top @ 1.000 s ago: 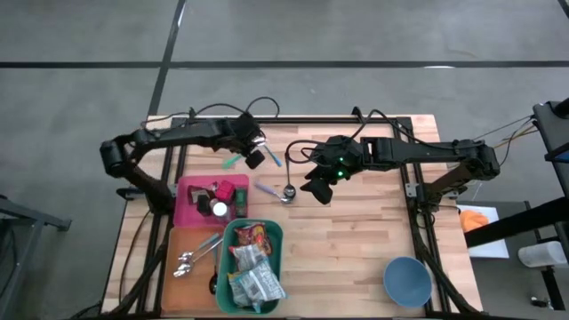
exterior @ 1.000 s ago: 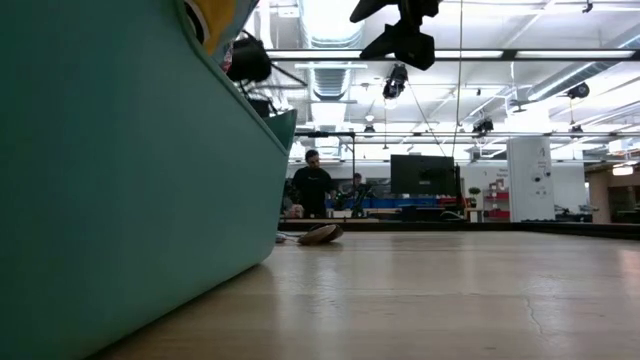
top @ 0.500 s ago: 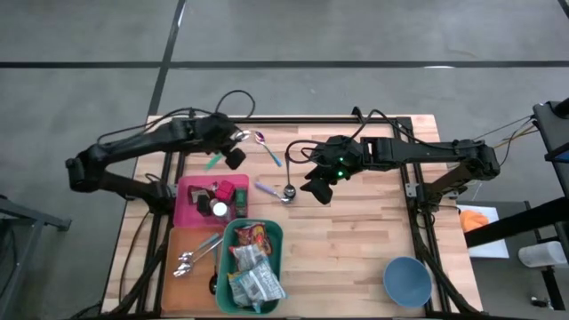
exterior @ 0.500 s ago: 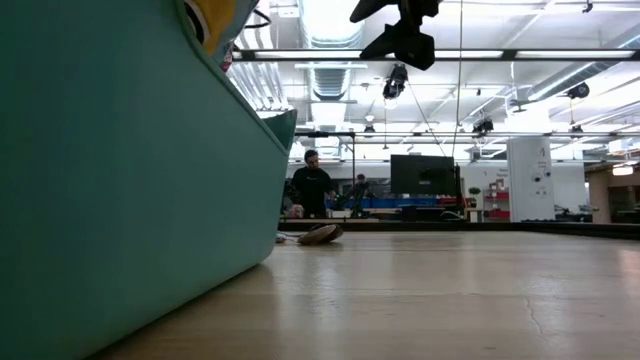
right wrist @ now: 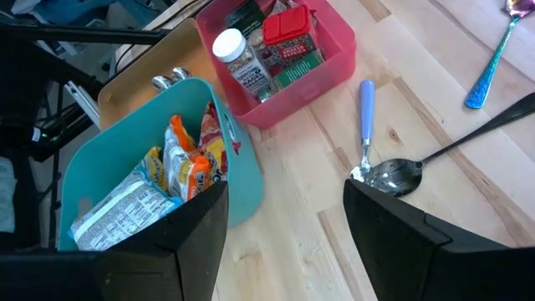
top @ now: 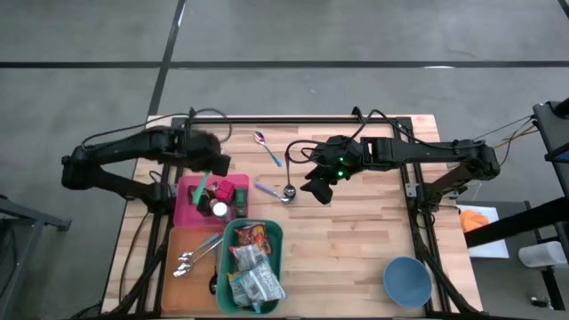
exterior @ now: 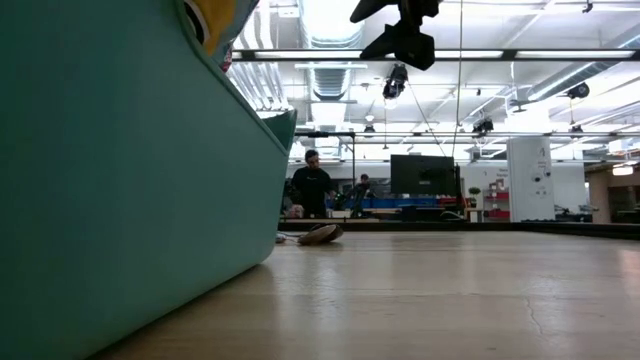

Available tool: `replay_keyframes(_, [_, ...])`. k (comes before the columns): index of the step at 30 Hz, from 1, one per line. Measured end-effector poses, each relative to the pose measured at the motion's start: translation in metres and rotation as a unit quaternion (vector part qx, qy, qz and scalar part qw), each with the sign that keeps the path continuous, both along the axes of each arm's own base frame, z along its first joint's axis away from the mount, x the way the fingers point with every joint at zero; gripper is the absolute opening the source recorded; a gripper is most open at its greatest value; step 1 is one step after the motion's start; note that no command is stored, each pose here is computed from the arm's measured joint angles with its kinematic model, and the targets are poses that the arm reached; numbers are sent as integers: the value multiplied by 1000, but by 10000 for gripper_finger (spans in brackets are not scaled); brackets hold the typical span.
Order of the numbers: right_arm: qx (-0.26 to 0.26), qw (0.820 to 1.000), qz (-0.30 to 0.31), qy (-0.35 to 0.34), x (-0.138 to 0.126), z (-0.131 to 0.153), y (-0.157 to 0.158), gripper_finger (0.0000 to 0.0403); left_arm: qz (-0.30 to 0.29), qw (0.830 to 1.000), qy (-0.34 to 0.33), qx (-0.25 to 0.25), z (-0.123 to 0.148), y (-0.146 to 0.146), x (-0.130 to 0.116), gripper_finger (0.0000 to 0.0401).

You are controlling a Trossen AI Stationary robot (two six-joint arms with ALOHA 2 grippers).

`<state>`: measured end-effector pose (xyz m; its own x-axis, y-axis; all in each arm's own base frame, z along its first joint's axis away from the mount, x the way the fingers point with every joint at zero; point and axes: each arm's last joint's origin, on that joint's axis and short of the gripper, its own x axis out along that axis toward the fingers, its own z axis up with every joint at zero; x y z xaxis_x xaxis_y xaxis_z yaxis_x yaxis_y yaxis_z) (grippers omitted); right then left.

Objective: Pick & Place Food Item
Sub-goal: Put the light blue spoon into the orange bin

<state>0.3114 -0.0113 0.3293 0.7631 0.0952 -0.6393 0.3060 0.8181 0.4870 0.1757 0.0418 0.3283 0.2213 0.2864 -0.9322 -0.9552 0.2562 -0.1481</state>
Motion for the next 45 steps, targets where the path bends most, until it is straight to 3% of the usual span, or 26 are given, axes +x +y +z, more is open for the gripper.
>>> replay_keyframes(7, [-1, 1000, 1, 0, 0, 0, 0, 233, 83, 996, 2, -43, -2, -42, -6, 8])
replay_keyframes(19, [0, 1000, 0, 0, 0, 0, 0, 233, 70, 994, 16, -80, -12, -121, -28, 8])
replay_keyframes(30, [0, 1000, -1, 0, 0, 0, 0, 233, 104, 981, -27, -160, -65, -188, -58, 8])
replay_keyframes(36, [0, 1000, -1, 0, 0, 0, 0, 233, 120, 978, -16, -167, -102, -204, -54, 8])
replay_keyframes(45, [0, 1000, -1, 0, 0, 0, 0, 233, 119, 985, 1, -126, -137, -220, -42, 8])
